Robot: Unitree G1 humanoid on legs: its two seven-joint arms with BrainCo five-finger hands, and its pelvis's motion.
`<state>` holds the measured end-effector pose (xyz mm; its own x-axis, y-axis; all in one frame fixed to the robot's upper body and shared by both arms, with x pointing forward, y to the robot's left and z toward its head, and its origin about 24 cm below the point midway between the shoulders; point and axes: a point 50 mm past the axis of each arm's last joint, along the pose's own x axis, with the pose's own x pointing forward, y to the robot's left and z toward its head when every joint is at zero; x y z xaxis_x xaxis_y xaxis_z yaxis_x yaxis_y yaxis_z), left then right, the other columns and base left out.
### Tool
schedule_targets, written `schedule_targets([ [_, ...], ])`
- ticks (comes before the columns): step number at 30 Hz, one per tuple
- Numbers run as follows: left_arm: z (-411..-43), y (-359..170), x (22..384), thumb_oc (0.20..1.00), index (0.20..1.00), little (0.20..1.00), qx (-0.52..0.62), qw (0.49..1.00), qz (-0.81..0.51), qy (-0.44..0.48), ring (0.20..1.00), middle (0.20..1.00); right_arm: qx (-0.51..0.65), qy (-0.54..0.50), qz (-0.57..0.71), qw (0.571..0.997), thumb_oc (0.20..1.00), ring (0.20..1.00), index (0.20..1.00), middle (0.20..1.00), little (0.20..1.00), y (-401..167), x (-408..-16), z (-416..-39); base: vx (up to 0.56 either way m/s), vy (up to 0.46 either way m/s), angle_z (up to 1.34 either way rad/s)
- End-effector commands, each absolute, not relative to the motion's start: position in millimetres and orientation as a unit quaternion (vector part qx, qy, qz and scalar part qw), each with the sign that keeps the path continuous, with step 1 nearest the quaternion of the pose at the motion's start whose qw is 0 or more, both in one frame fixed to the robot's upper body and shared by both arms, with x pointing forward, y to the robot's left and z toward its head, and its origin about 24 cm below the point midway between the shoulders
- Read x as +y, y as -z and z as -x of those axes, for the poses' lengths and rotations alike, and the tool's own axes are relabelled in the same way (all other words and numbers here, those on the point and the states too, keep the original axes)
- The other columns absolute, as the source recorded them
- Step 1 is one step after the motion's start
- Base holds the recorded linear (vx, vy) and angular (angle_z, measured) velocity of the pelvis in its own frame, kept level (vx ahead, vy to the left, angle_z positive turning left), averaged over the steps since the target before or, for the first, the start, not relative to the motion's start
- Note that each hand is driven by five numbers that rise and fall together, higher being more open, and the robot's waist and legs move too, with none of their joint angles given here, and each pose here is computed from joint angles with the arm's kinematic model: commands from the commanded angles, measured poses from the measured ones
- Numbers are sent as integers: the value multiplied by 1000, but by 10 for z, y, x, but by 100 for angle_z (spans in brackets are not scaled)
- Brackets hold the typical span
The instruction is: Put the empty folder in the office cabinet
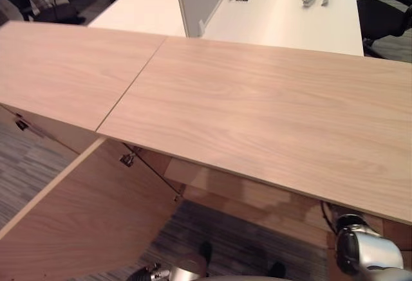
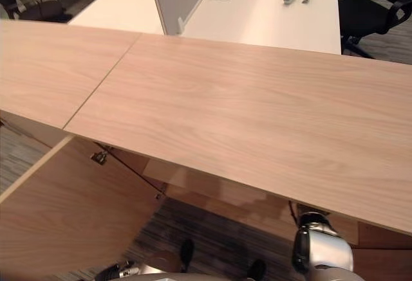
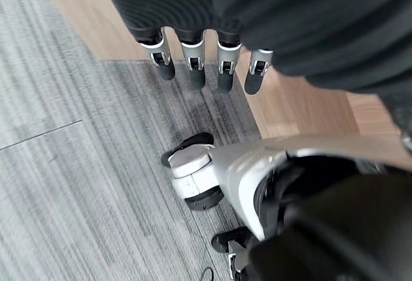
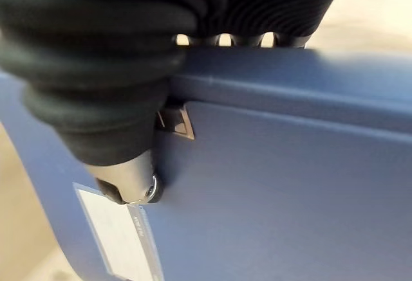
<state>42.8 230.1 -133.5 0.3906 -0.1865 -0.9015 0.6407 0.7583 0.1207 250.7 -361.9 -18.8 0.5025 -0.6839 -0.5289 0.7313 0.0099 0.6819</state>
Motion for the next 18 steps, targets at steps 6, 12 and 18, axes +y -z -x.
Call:
schedule_targets([
  [6, -394, 1404, 2005, 1000, 1000, 1000, 458, 747, -287, 388, 1000, 1000, -220, 397, -507, 732, 200, 200, 200, 200, 200, -1386, -3933, -3181, -4, -34, 14],
  [12, -435, 1409, 2182, 1000, 1000, 1000, 476, 749, -297, 351, 1000, 1000, -293, 400, -441, 748, 200, 200, 200, 200, 200, -2178, -4360, -2991, -112, -40, 15],
  [18, -562, 1341, 2296, 1000, 1000, 1000, 467, 763, -298, 333, 1000, 1000, -288, 404, -408, 766, 200, 200, 200, 200, 200, -2510, -4401, -3002, -114, -23, 1],
])
